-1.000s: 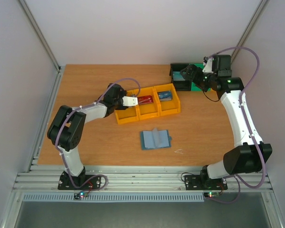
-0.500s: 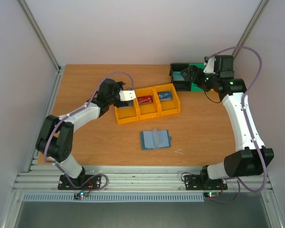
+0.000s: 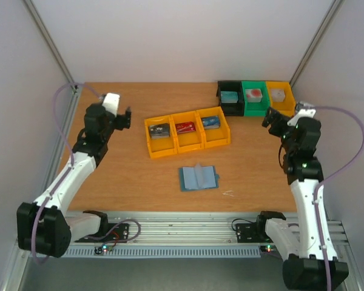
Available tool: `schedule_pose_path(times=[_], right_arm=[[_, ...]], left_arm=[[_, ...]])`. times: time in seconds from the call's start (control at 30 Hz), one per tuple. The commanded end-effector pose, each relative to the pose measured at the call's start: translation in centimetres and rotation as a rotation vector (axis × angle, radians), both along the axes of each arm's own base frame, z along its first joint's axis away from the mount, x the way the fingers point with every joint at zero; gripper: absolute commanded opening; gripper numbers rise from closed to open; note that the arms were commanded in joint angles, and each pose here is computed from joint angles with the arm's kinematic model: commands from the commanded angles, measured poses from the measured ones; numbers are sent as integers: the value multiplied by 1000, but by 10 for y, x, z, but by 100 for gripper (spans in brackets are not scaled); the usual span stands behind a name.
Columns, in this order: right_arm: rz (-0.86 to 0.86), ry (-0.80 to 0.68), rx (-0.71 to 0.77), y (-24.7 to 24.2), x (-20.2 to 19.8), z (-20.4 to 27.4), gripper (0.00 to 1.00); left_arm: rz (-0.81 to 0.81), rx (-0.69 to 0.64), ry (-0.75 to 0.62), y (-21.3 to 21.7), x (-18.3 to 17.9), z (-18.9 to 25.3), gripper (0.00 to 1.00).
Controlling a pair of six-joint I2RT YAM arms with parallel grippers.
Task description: Take the credit cards out of the card holder
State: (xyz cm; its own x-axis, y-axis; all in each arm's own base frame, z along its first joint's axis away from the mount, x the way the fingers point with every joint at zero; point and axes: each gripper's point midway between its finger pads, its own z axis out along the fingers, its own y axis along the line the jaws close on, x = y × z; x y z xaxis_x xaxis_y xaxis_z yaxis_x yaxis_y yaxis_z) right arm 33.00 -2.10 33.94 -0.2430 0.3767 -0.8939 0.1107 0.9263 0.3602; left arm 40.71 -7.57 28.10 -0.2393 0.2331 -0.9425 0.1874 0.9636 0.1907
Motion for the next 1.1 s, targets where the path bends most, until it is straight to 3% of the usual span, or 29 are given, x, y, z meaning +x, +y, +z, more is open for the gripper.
schedule_pose_path(times=[0.0,0.07,0.17,0.47,0.57,0.83,1.07], right_arm=[[-248,-155,-231,-48,-12,-15,99],[-219,-166,-291,-44,-14,-39,99],[-151,-104,-289,-35,-11,-90,99],[10,-67,-221,-10,20,-190,99],[58,-79,-226,-4,34,-205,99],[108,-124,-264,2,52,-228,99],[177,-20,-247,9,64,-240,99]], left_arm=[[398,-221,21,87,-21,-48,99],[528,-267,6,119,-37,-78,99],[569,-277,-14,139,-50,-104,99],[401,-273,9,118,-47,-143,99],[324,-256,32,109,-30,-146,99],[338,-284,63,111,-6,-153,99],[270,-228,23,88,-3,-169,99]])
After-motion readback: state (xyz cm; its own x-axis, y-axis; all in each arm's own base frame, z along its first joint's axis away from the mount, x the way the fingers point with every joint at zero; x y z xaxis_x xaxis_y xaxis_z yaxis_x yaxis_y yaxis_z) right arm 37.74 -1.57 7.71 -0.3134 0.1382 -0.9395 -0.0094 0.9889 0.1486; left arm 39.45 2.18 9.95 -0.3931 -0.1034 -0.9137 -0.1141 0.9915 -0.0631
